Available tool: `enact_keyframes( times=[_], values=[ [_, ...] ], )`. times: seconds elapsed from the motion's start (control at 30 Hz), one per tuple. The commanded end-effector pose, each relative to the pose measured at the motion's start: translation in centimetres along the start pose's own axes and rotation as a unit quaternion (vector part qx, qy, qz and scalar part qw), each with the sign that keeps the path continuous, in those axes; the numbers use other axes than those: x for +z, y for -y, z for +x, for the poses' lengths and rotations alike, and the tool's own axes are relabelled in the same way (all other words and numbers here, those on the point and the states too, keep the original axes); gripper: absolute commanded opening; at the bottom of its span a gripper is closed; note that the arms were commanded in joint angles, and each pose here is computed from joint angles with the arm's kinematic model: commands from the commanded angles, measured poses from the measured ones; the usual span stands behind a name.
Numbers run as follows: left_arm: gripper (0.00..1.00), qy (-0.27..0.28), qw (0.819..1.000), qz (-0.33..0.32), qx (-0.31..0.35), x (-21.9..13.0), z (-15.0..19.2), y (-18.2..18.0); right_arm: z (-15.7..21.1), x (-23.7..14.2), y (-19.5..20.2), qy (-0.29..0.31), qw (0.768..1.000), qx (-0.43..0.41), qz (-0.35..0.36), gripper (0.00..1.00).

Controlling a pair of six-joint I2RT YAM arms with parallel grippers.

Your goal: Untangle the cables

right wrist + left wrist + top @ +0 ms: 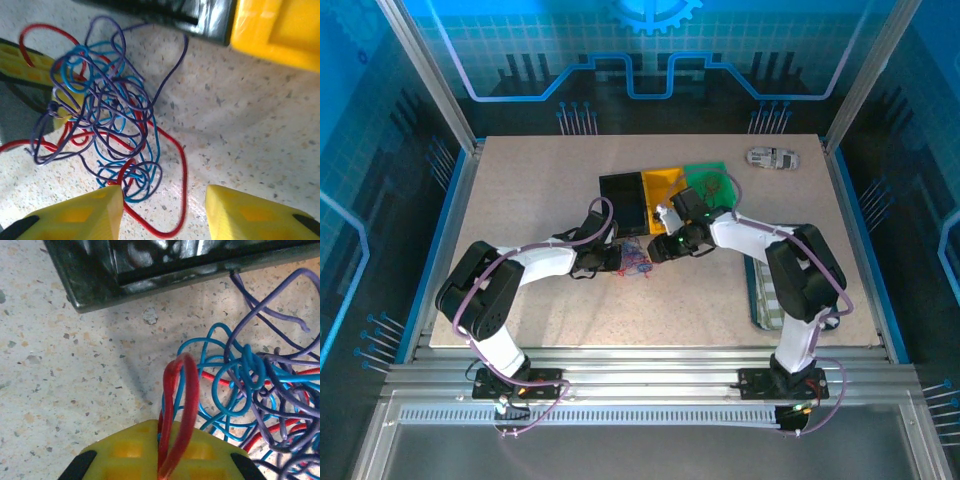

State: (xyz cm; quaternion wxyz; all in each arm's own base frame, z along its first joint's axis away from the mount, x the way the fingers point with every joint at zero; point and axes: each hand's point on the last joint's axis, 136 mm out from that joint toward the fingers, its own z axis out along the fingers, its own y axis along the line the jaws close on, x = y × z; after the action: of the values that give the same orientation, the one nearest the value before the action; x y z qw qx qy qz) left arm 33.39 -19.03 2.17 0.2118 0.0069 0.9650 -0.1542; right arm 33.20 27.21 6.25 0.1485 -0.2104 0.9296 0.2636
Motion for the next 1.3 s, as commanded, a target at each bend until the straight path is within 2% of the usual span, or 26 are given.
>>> enact_keyframes(
  times=[0.0, 0.13, 0.47, 0.63, 1.0, 1.1, 1.27],
  values=[
    [0.0, 0.0, 1.0, 0.006, 0.009, 0.0, -0.3, 0.6, -1.3, -1.7, 0.5, 0.038, 0.999, 0.015, -0.004, 0.47],
    [0.0, 0.0, 1.0, 0.006, 0.011, 0.1, -0.3, 0.6, -0.9, -1.4, 1.3, 0.027, 0.999, 0.03, -0.002, 0.47],
    [0.0, -0.001, 1.0, 0.005, 0.011, 0.1, -0.3, 0.6, 2.4, 1.7, 0.6, -0.049, 0.995, 0.058, -0.059, 0.44],
    [0.0, -0.002, 1.0, 0.004, 0.012, 0.1, -0.3, 0.5, 2.8, 2.2, 0.8, -0.056, 0.994, 0.064, -0.064, 0.43],
    [0.0, -0.002, 1.0, 0.0, 0.013, 0.2, -0.3, 0.5, 3.3, 3.0, -0.9, -0.085, 0.985, 0.069, -0.133, 0.38],
    [0.0, -0.002, 1.0, -0.001, 0.014, 0.2, -0.2, 0.5, 3.0, 3.0, -0.9, -0.081, 0.984, 0.071, -0.14, 0.31],
    [0.0, -0.004, 1.0, -0.003, 0.018, 0.2, -0.1, 0.5, 2.1, 2.3, -1.3, -0.062, 0.985, 0.063, -0.148, 0.05]
  ],
)
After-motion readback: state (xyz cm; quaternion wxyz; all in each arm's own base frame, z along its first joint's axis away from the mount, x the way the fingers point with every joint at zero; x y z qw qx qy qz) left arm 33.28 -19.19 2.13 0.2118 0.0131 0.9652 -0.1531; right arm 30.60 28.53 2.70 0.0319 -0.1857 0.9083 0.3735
